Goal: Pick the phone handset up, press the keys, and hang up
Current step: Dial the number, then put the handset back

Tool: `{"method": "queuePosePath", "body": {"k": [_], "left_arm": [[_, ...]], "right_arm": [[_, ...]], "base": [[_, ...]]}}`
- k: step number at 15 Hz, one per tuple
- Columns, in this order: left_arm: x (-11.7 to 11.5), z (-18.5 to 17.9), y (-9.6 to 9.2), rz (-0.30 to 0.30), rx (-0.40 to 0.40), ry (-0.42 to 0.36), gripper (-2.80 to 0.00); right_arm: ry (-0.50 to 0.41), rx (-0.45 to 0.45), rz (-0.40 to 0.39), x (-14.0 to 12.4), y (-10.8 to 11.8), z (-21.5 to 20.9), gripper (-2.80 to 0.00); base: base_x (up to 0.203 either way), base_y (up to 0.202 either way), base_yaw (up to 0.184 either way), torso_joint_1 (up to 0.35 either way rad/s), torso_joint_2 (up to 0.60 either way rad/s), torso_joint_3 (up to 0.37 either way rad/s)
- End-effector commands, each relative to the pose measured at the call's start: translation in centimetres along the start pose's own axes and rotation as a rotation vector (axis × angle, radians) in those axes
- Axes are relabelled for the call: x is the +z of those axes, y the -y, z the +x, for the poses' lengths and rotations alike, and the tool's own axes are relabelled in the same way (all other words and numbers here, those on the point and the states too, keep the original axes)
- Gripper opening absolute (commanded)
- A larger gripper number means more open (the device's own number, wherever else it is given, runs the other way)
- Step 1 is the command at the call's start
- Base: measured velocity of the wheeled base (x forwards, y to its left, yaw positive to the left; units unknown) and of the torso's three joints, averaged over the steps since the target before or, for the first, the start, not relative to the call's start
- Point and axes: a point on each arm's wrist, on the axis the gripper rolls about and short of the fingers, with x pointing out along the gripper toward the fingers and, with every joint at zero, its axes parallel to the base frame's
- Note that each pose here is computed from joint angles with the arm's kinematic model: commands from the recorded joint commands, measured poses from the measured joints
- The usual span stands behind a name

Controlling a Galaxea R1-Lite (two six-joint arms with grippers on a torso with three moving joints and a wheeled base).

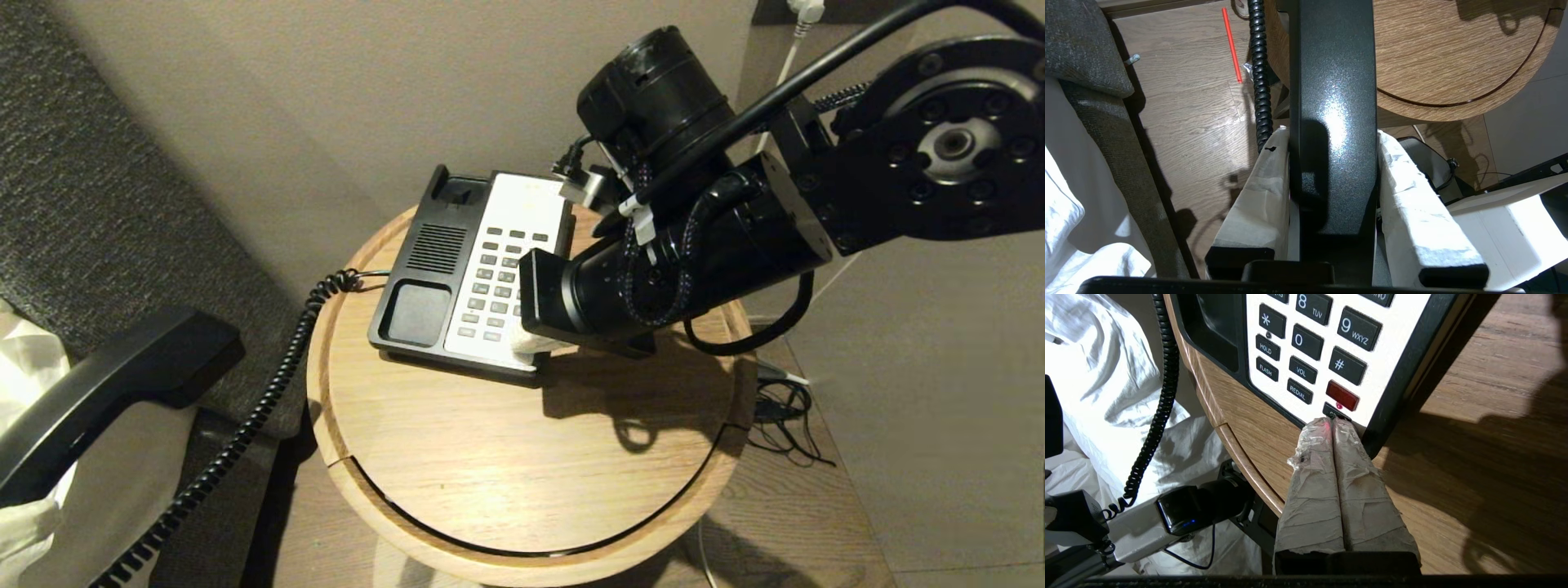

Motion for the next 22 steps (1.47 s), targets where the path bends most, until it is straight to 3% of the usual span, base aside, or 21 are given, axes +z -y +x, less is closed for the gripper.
{"method": "queuePosePath", "body": {"k": [1, 9, 12, 15, 17, 20, 22], "left_arm": [[-0.1, 0.0, 0.0, -0.001, 0.001, -0.004, -2.8], [-0.3, 0.4, 0.0, 0.004, -0.011, -0.025, -2.8], [-0.4, 0.8, 0.1, 0.008, -0.068, -0.019, -2.8], [-0.4, 2.2, 0.3, 0.017, -0.08, 0.016, -2.8], [0.5, 3.7, 0.5, 0.057, -0.081, 0.044, -2.8], [1.9, 5.2, 0.8, 0.068, -0.078, 0.08, -2.8], [2.8, 6.0, 0.9, 0.07, -0.021, 0.083, -2.8]], "right_arm": [[0.007, 0.005, 0.004, 0.1, -0.1, -0.2, -2.8], [0.115, 0.076, 0.011, 0.4, -0.8, -6.0, -2.8], [0.193, 0.082, 0.119, -0.3, -0.5, -10.4, -2.8], [0.298, 0.005, 0.212, -1.5, 2.4, -17.1, -2.8], [0.393, -0.031, 0.282, -2.7, 4.6, -21.8, -2.8], [0.481, -0.049, 0.332, -7.8, 7.2, -27.4, -2.8], [0.568, -0.062, 0.368, -10.9, 8.7, -29.3, -2.8]], "base": [[0.0, 0.0, 0.0, 0.0, 0.0, 0.0], [0.0, 0.0, 0.0, 0.0, 0.0, 0.0], [0.0, 0.0, 0.0, 0.0, 0.0, 0.0], [0.0, 0.0, 0.0, 0.0, 0.0, 0.0], [0.0, 0.0, 0.0, 0.0, 0.0, 0.0], [0.0, 0.0, 0.0, 0.0, 0.0, 0.0], [0.0, 0.0, 0.0, 0.0, 0.0, 0.0]]}}
